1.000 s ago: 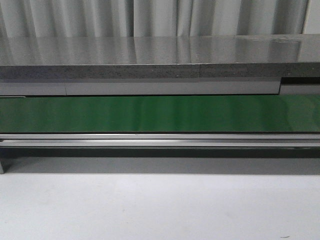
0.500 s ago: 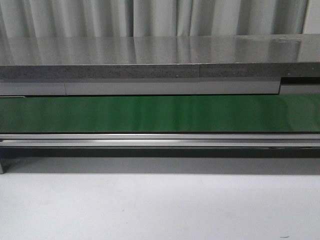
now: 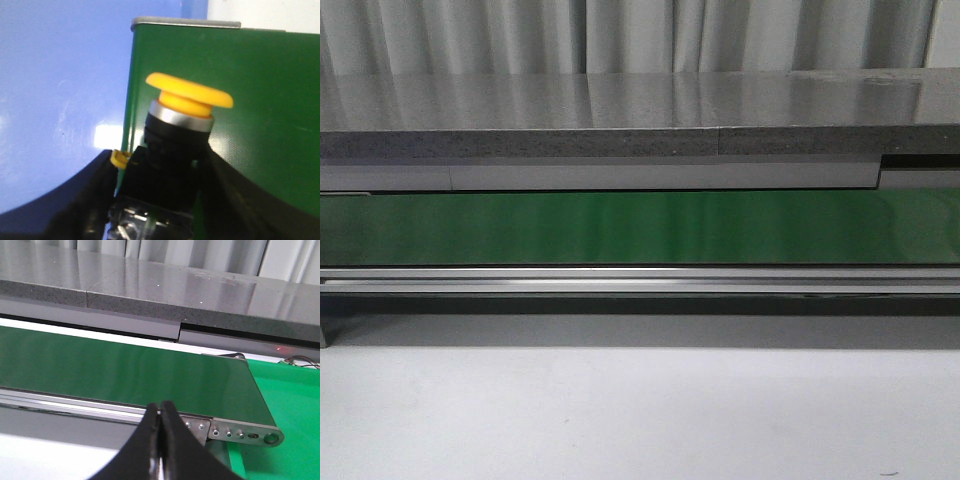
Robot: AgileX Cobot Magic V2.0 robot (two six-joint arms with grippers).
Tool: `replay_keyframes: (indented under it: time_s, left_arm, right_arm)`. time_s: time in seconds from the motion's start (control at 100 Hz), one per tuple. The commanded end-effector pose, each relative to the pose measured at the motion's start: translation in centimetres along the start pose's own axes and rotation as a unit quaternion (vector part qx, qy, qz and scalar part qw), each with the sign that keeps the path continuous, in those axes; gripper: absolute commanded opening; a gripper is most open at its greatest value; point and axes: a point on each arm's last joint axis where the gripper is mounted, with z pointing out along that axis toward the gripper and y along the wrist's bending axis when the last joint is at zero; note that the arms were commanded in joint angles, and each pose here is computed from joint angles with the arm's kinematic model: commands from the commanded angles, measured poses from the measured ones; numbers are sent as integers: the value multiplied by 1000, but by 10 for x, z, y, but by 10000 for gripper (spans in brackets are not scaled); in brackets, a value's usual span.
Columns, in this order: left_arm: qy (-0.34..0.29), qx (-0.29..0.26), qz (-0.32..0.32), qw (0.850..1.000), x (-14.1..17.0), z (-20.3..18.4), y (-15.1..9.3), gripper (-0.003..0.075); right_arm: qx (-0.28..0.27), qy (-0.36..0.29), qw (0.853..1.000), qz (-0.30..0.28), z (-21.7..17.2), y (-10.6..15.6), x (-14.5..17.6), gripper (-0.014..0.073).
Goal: Move button from left to right
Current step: 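Place the button on the conveyor belt and open the left gripper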
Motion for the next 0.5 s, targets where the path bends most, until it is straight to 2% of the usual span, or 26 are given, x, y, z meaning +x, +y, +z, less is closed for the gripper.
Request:
replay_keyframes:
  time_s: [0.0, 0.07, 0.27, 0.49]
  left_arm:
    - [-57, 9, 4, 998, -16, -17, -2, 425]
    - [-51, 21, 5, 998, -15, -11, -5, 447]
    - [-40, 37, 3, 999, -14, -4, -8, 448]
    - [-94, 34, 1, 995, -20, -35, -6, 475]
  right_arm:
    - [2, -50, 999, -5, -2, 0, -8, -68]
    - [2, -50, 999, -5, -2, 0, -8, -68]
    - [2, -50, 999, -5, -2, 0, -8, -68]
    - [2, -50, 999, -5, -2, 0, -8, -68]
